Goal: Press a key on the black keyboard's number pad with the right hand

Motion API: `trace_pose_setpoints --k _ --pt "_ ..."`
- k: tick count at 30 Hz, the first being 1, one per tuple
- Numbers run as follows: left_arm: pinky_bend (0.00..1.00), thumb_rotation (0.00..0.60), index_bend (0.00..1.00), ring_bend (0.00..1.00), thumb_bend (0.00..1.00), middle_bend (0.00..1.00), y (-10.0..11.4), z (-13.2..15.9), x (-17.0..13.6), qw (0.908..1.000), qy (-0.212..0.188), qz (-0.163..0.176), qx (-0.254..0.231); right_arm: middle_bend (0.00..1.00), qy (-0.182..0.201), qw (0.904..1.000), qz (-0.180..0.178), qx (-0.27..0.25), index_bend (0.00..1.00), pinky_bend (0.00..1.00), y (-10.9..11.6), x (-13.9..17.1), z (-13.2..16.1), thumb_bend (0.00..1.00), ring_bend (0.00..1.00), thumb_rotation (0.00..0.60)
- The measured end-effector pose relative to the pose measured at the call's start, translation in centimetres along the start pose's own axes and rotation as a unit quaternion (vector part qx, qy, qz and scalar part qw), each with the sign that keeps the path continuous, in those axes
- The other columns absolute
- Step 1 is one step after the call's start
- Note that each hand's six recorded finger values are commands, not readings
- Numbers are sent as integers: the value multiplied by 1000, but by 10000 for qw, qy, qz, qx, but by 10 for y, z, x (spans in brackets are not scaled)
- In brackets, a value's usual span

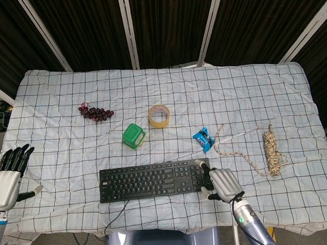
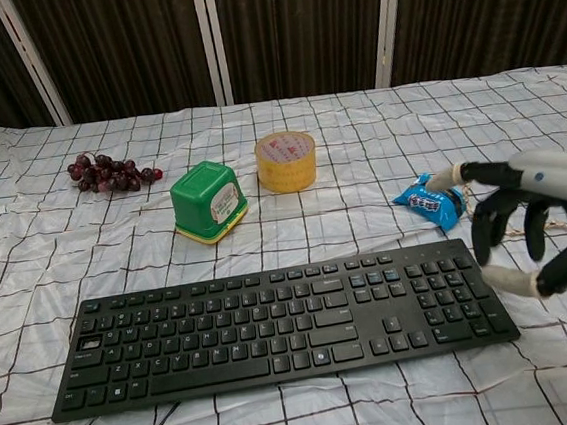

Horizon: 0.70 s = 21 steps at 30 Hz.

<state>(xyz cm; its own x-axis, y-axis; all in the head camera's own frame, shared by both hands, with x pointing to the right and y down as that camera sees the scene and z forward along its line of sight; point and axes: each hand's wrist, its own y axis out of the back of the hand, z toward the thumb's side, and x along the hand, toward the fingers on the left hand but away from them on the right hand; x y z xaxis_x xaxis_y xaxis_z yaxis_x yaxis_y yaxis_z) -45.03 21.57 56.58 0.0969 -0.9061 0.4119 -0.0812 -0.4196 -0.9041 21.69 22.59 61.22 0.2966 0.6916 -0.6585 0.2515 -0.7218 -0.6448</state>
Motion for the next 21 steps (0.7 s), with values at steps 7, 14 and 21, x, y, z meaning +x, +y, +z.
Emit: trace_pose_setpoints --k 7,14,21 --pt "0 600 0 0 41 0 1 0 0 10000 -1 16 35 0 -81 9961 -598 637 0 0 29 29 -31 217 0 600" --pt "0 600 0 0 37 0 0 -2 0 9999 23 13 119 0 -517 9862 -1123 1103 0 0 46 67 -88 198 0 600" --pt "0 600 0 0 38 0 0 -1 0 9999 1 24 156 0 -771 9768 -1585 1213 0 0 60 96 -124 198 0 600"
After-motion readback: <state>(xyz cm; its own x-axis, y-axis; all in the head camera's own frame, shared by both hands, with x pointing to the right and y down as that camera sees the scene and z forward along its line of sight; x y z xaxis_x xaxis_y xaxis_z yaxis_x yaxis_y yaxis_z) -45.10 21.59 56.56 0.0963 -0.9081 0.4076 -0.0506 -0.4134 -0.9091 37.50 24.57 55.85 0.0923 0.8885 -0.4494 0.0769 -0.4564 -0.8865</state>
